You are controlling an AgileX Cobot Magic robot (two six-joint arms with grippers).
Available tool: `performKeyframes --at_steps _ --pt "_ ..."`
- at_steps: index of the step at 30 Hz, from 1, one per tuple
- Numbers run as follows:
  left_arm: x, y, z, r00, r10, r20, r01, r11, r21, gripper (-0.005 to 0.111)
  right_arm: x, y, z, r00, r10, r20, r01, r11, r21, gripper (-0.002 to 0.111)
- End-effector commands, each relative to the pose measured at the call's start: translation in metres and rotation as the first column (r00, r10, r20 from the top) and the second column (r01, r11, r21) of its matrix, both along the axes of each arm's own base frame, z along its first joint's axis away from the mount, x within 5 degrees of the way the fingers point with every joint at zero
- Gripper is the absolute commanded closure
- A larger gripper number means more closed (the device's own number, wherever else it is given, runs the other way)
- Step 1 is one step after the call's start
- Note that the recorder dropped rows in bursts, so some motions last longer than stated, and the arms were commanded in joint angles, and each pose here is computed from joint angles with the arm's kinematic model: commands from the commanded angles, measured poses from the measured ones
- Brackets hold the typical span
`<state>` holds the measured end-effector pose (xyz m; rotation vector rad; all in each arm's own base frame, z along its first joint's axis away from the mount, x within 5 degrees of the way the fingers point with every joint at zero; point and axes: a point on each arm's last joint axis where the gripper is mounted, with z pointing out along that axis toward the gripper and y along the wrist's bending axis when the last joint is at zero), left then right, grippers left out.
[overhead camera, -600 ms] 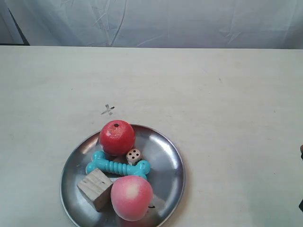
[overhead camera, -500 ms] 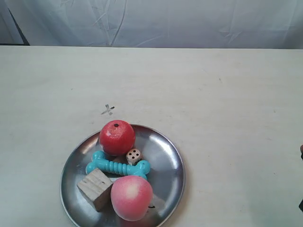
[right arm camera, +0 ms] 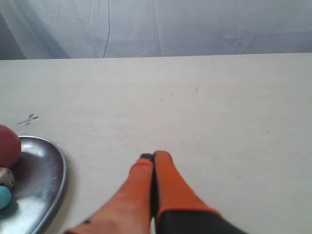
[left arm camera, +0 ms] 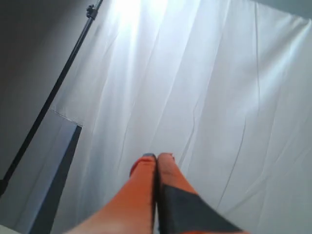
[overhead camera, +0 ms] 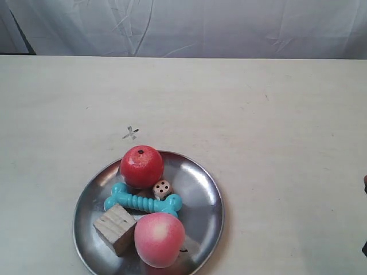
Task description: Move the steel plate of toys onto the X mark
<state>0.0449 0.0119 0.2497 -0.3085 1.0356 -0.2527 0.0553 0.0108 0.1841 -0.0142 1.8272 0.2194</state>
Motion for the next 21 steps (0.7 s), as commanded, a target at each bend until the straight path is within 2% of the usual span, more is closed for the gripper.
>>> performKeyframes --at_steps 1,4,7,9,11,13,14,15,16,19,21 --pt "-0.002 0.004 0.001 0.999 -0.005 0.043 0.009 0.994 -0.108 0.106 0.0 -0.001 0.002 0.999 -0.01 0.032 0.01 1.0 -0.003 0.109" --pt "-0.001 0.005 -0.002 1.0 -0.017 0.022 0.02 0.988 -0.151 0.106 0.002 -0.002 0.013 0.989 -0.034 0.145 0.026 0.998 0.053 0.109" --pt "-0.001 0.006 -0.002 1.0 -0.019 0.021 0.023 0.984 -0.178 0.106 0.003 -0.004 0.026 0.965 -0.102 0.243 0.038 0.966 0.255 0.109" --pt "0.0 0.006 -0.004 1.0 -0.031 0.003 0.031 0.981 -0.192 0.106 0.003 -0.007 0.032 0.947 -0.162 0.277 0.044 0.92 0.389 0.109" --pt "0.0 0.004 0.002 0.997 -0.069 -0.022 0.062 0.972 -0.226 0.106 0.002 -0.011 0.035 0.936 -0.232 0.266 0.049 0.833 0.551 0.109" --pt "0.0 0.0 0.009 0.992 -0.113 -0.057 0.097 0.969 -0.226 0.106 0.002 -0.016 0.036 0.927 -0.308 0.214 0.059 0.684 0.727 0.109" --pt "0.002 -0.002 0.013 0.987 -0.134 -0.093 0.111 0.969 -0.219 0.107 0.002 -0.019 0.036 0.921 -0.339 0.19 0.065 0.617 0.784 0.109" --pt "0.004 -0.004 0.017 0.98 -0.152 -0.127 0.122 0.968 -0.218 0.107 0.002 -0.02 0.036 0.92 -0.352 0.172 0.068 0.577 0.814 0.109" --pt "0.007 -0.006 0.021 0.97 -0.174 -0.172 0.135 0.966 -0.22 0.107 0.002 -0.02 0.036 0.918 -0.357 0.172 0.07 0.574 0.816 0.109" --pt "0.023 -0.012 0.036 0.92 -0.224 -0.322 0.16 0.964 -0.215 0.107 0.002 -0.018 0.037 0.921 -0.323 0.219 0.068 0.685 0.725 0.109" --pt "0.041 -0.016 0.043 0.851 -0.241 -0.466 0.173 0.968 -0.184 0.107 0.003 -0.015 0.038 0.936 -0.294 0.196 0.064 0.686 0.724 0.109"
